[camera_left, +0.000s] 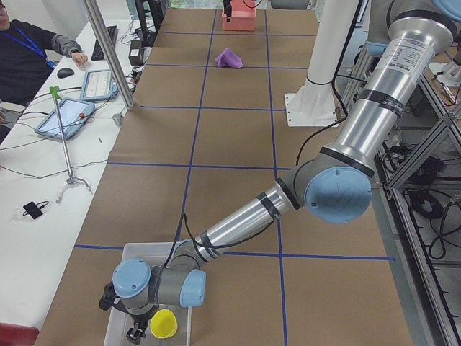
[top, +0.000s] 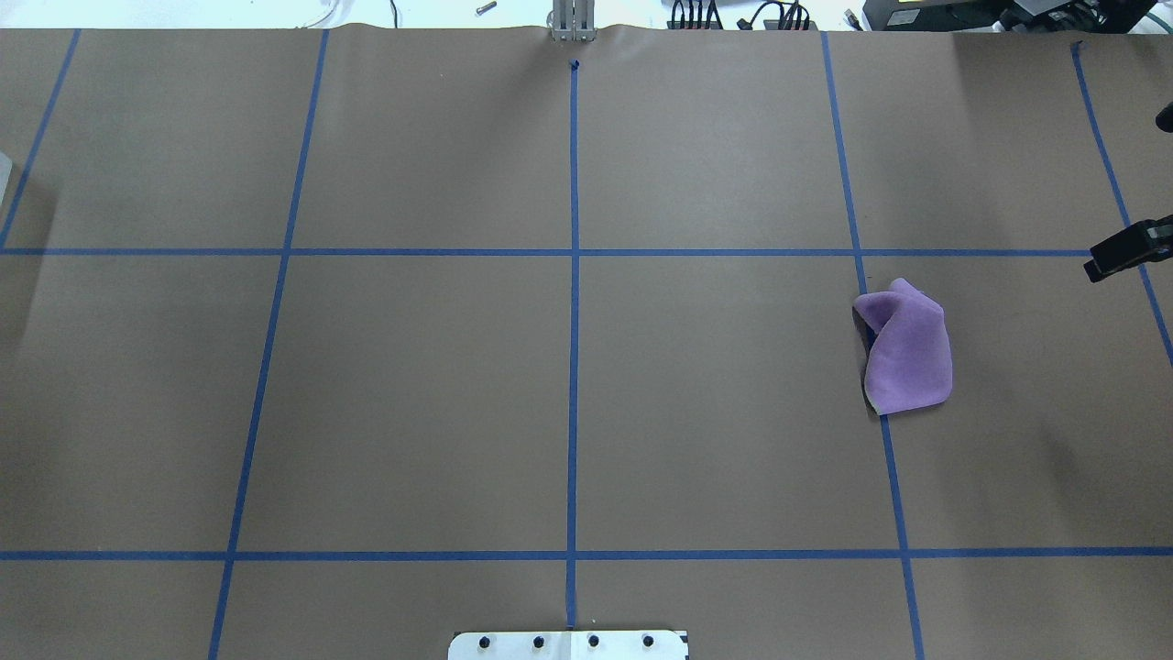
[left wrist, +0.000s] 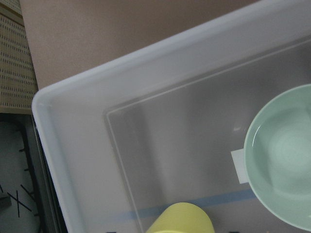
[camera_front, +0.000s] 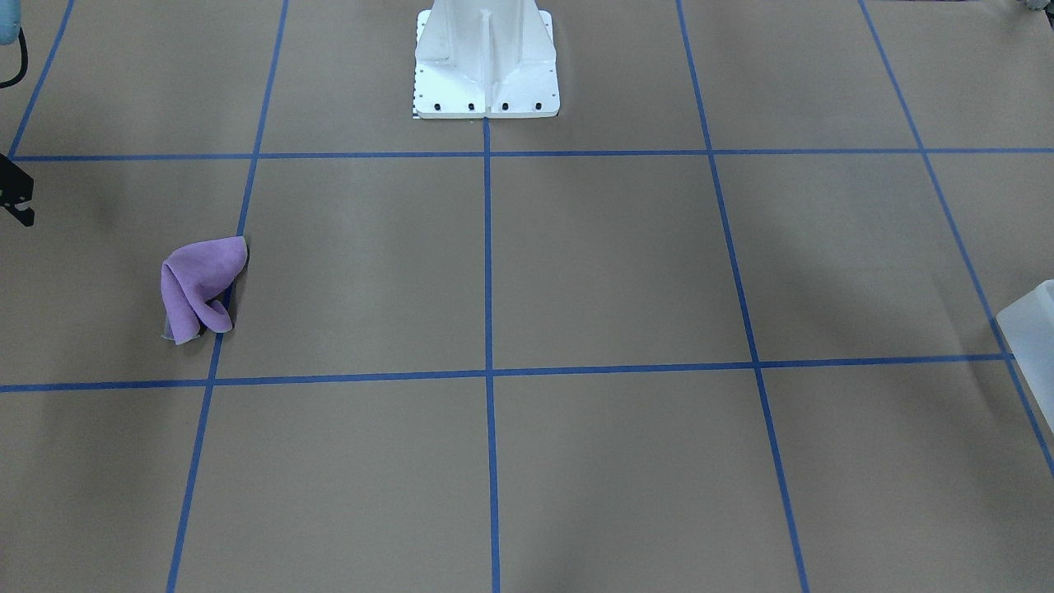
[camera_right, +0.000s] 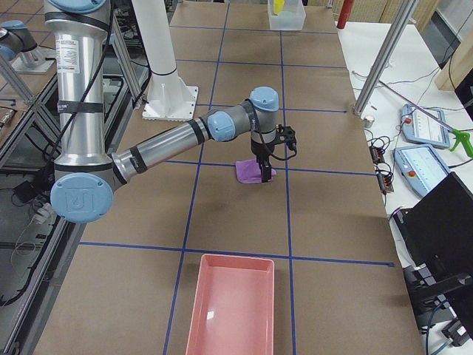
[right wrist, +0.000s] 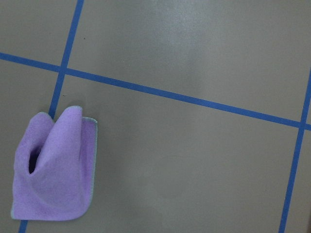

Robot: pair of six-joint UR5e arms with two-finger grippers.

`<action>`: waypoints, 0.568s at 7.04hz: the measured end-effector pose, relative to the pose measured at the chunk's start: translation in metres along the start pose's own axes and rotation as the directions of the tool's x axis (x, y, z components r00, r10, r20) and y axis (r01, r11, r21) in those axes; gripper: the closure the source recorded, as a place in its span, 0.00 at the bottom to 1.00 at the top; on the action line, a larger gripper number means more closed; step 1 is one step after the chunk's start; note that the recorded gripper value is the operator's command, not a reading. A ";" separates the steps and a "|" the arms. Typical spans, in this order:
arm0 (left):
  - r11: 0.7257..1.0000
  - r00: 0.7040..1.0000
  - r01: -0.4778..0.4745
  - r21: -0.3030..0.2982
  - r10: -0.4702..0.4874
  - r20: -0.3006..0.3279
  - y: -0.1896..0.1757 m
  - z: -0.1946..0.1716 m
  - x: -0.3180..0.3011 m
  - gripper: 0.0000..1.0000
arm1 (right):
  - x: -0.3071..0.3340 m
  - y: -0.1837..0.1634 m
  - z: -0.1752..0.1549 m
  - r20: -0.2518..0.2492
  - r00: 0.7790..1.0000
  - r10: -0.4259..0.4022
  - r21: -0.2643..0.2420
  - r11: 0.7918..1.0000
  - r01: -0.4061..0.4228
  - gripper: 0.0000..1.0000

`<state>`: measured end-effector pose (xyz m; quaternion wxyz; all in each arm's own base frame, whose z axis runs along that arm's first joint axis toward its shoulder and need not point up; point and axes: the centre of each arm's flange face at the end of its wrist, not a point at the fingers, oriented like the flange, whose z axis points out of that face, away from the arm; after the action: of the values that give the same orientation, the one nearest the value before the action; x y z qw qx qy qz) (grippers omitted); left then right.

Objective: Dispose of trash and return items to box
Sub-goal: 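Release the yellow cup into the clear bin with the left gripper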

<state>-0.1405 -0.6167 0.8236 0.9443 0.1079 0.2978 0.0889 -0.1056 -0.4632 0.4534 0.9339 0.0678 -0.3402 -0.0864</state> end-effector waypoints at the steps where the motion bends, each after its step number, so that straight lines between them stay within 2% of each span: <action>1: 1.000 1.000 0.006 0.026 -0.006 -0.015 -0.014 -0.021 0.003 0.01 | 0.000 0.000 0.000 0.000 1.000 0.001 0.000 1.000 -0.001 0.00; 2: 0.999 0.999 0.025 0.038 -0.023 -0.035 -0.028 -0.041 0.012 0.02 | 0.000 0.000 -0.001 0.002 1.000 0.003 0.001 1.000 -0.003 0.00; 4: 0.983 0.978 0.168 0.070 -0.157 -0.134 -0.030 -0.070 0.052 0.02 | -0.008 -0.004 -0.003 0.009 1.000 0.024 0.007 1.000 -0.024 0.00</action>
<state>-0.1362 -0.6235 0.7322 0.9222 0.1156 0.3690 0.0059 -0.1102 -0.4651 0.4456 0.9331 0.0664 -0.3456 -0.0742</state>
